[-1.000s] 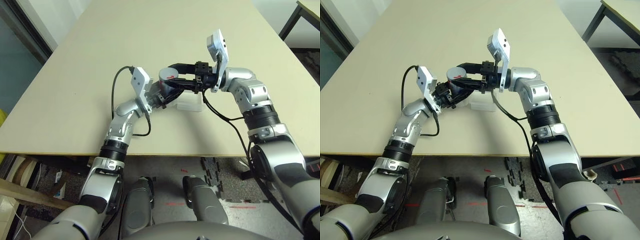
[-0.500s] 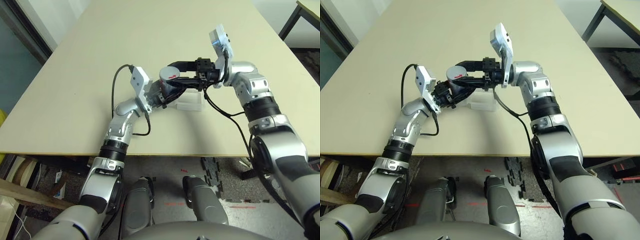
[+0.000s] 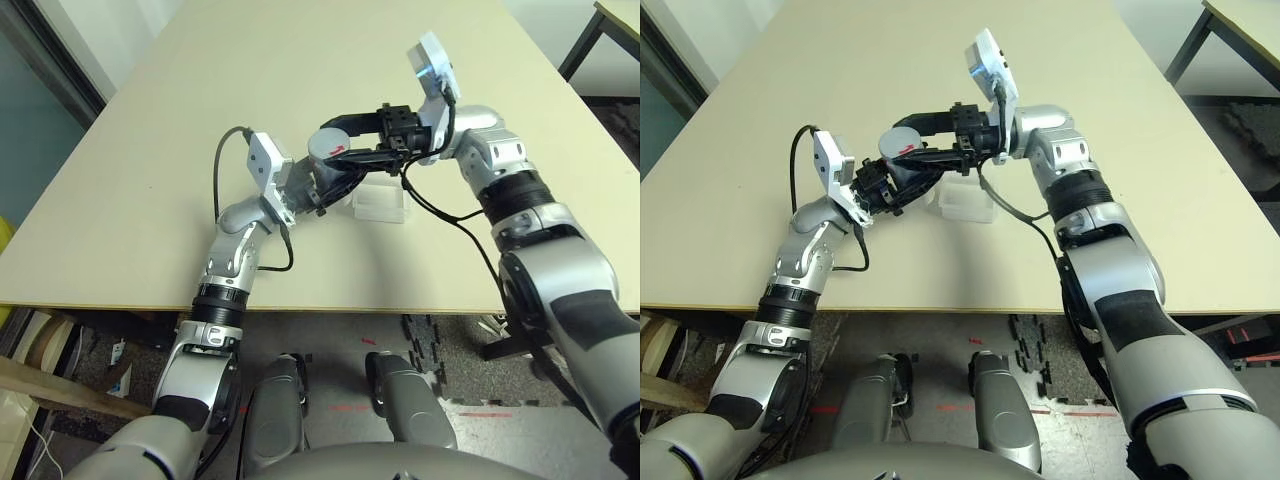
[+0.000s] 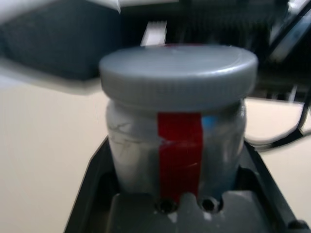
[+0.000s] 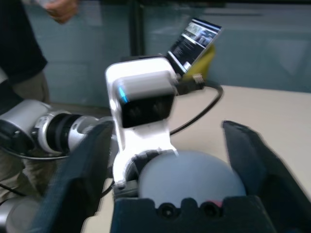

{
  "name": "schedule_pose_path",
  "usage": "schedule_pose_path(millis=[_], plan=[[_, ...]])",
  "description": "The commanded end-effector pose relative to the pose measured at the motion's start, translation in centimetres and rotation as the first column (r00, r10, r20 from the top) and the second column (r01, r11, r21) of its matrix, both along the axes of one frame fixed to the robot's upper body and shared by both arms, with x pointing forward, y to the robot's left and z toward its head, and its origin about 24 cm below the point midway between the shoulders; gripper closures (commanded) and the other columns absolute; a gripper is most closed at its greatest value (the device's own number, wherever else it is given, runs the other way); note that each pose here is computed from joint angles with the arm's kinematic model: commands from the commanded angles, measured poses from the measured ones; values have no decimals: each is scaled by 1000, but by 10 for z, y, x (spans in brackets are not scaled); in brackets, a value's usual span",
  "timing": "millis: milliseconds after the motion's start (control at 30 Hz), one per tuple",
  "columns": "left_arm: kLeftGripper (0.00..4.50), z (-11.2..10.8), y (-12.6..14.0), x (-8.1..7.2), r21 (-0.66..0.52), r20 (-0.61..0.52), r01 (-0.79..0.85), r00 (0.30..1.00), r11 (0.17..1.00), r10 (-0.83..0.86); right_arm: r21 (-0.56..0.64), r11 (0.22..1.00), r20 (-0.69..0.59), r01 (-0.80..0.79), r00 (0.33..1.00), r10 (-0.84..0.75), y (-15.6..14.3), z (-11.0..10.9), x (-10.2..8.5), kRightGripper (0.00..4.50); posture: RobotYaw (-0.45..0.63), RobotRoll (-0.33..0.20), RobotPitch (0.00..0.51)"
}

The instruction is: Pour the medicine from the bottle into the box.

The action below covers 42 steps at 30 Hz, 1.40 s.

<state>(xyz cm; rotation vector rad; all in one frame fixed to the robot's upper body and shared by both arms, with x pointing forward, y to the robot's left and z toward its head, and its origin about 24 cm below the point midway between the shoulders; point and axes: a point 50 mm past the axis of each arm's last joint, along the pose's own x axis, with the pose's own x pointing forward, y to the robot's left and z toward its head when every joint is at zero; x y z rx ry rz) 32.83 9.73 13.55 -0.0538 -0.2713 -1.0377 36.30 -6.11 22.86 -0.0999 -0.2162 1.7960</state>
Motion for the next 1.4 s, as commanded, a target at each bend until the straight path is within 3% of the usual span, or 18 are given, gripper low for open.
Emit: schedule_pose_path(millis=[33,633,1400], plan=[[1908,-9,-3,0,38,-46,5,999,999,-4,14,1000,25,4,1000,-4,-2,5,2,0,-186,0,134],[1908,-1,-5,9,44,-21,13,1000,999,-12,-12,982,7,186,983,-186,-36,-11,11,0,-211,0,129],[1908,3,-20,10,49,3,66,998,997,-66,-39,940,-21,339,940,-340,-41,-23,16,0,-233,0,134]])
